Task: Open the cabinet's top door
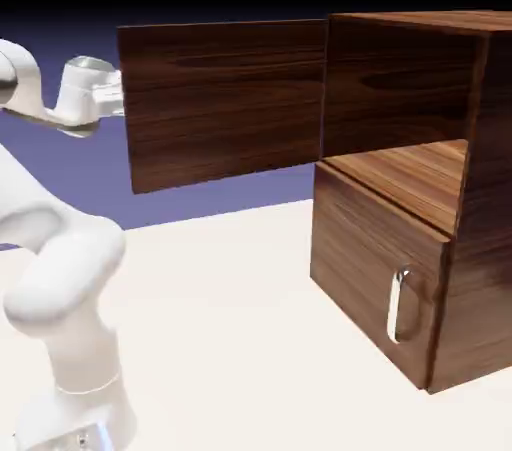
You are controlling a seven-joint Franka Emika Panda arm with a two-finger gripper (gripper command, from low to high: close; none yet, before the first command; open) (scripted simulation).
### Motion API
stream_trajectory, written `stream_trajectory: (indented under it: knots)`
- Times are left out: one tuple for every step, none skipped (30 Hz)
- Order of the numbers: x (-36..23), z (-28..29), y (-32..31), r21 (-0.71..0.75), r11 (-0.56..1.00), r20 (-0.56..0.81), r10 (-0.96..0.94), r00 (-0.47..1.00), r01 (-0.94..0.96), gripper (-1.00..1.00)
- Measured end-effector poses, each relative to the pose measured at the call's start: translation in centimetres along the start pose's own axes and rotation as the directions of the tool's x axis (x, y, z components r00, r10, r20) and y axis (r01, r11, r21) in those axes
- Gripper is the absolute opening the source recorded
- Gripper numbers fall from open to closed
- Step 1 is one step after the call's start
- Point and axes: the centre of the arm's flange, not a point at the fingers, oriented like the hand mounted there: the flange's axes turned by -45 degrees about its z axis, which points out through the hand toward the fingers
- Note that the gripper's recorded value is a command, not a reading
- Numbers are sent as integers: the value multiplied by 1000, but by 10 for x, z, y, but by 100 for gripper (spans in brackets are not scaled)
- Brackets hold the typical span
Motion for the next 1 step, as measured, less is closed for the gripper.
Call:
stream_trajectory:
  knots:
    - [0, -6, -2, -16, 1000, 0, 0, 1000, 0, -100]
